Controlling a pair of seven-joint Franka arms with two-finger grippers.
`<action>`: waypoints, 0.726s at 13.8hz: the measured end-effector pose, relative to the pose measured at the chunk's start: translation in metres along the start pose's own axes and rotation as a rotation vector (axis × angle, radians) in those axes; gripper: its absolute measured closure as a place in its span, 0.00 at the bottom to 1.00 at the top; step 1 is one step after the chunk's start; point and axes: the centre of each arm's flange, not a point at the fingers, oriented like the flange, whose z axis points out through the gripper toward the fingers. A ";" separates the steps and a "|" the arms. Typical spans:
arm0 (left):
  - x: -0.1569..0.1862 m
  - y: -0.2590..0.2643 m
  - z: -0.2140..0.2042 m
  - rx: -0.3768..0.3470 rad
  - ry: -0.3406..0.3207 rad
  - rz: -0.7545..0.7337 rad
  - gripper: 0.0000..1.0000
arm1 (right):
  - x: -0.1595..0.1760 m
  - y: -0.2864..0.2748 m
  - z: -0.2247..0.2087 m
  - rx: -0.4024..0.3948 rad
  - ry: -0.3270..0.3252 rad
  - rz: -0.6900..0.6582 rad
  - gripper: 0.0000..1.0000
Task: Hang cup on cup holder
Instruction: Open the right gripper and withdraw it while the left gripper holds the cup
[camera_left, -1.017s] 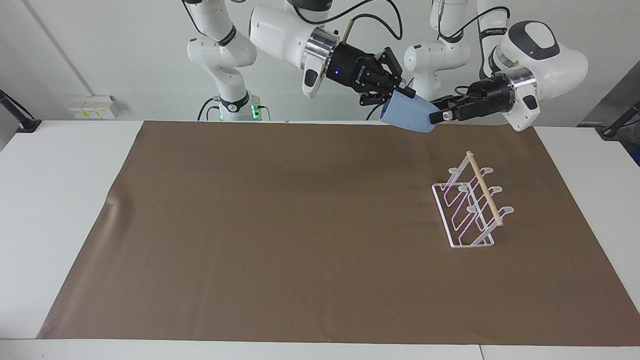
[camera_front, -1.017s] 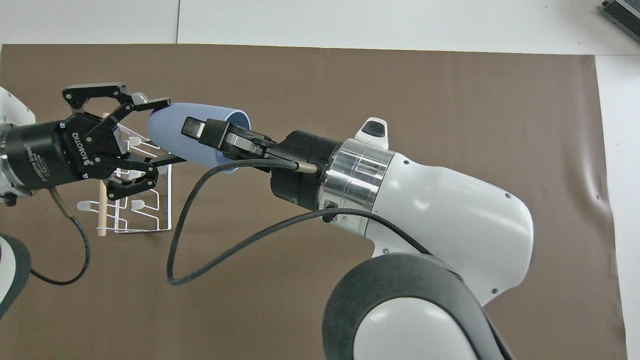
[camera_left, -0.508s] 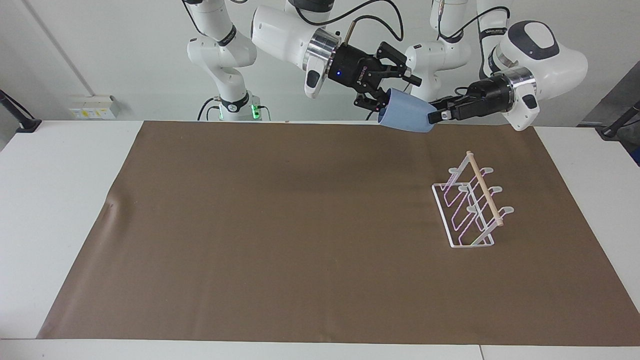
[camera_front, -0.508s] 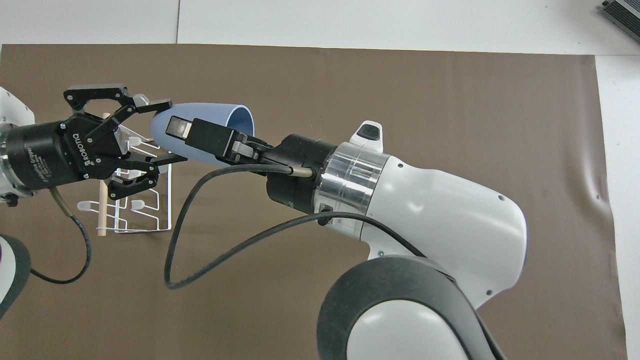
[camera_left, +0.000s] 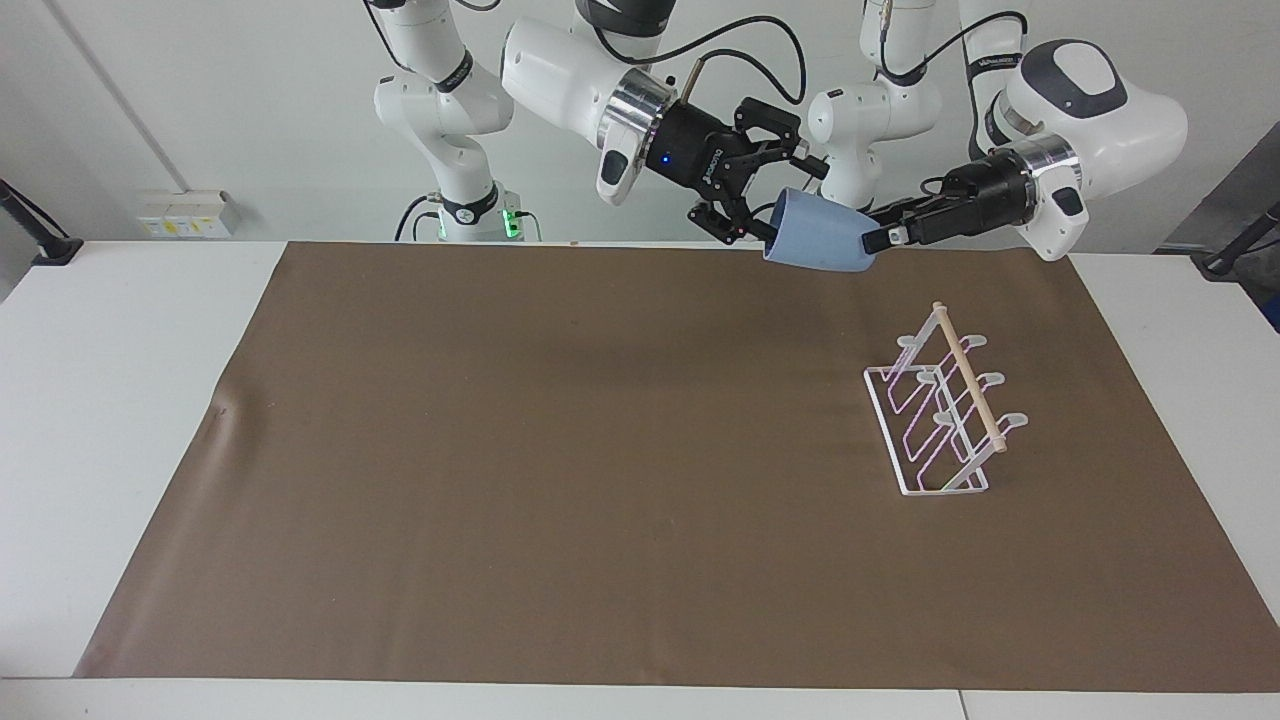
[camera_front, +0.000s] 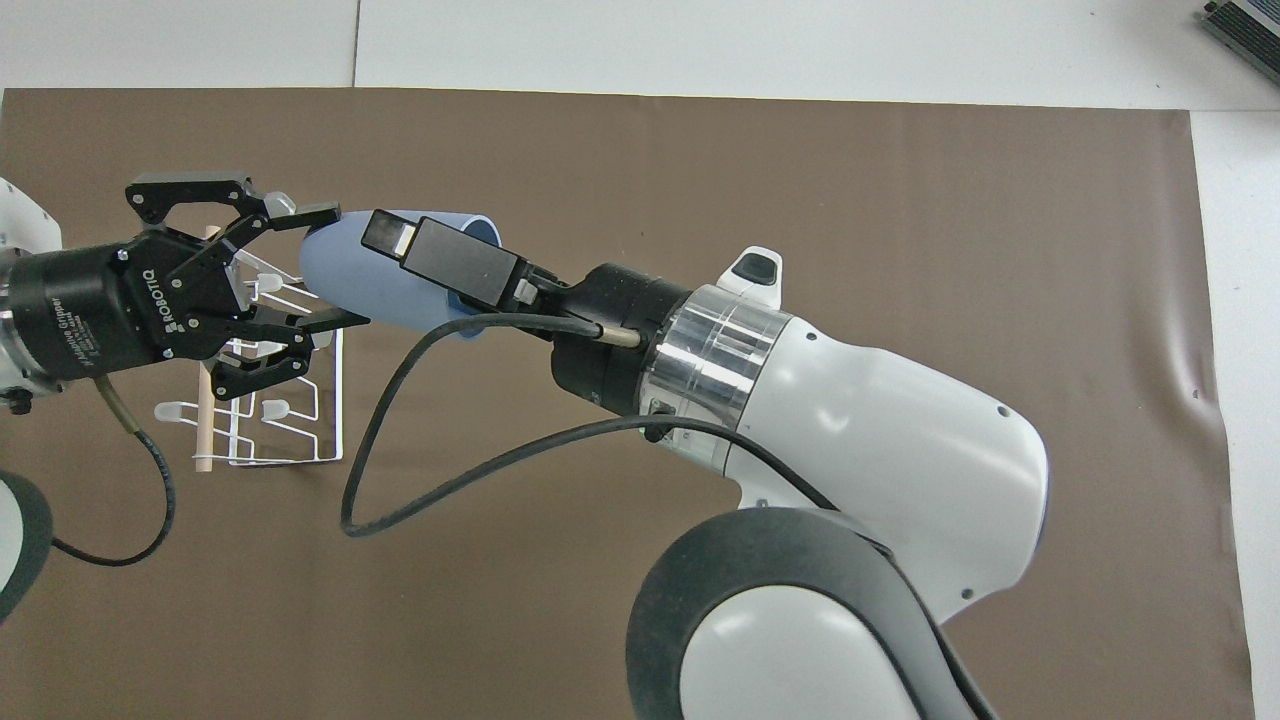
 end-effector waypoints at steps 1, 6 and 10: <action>0.004 -0.001 -0.008 0.011 0.020 0.021 0.31 | 0.002 0.000 -0.001 -0.001 0.004 0.000 0.00; 0.017 -0.005 -0.031 0.105 0.121 0.139 0.31 | 0.024 0.017 -0.021 -0.042 0.064 -0.003 0.00; 0.014 0.003 -0.051 0.243 0.238 0.288 0.31 | 0.046 0.070 -0.055 -0.182 0.133 -0.068 0.00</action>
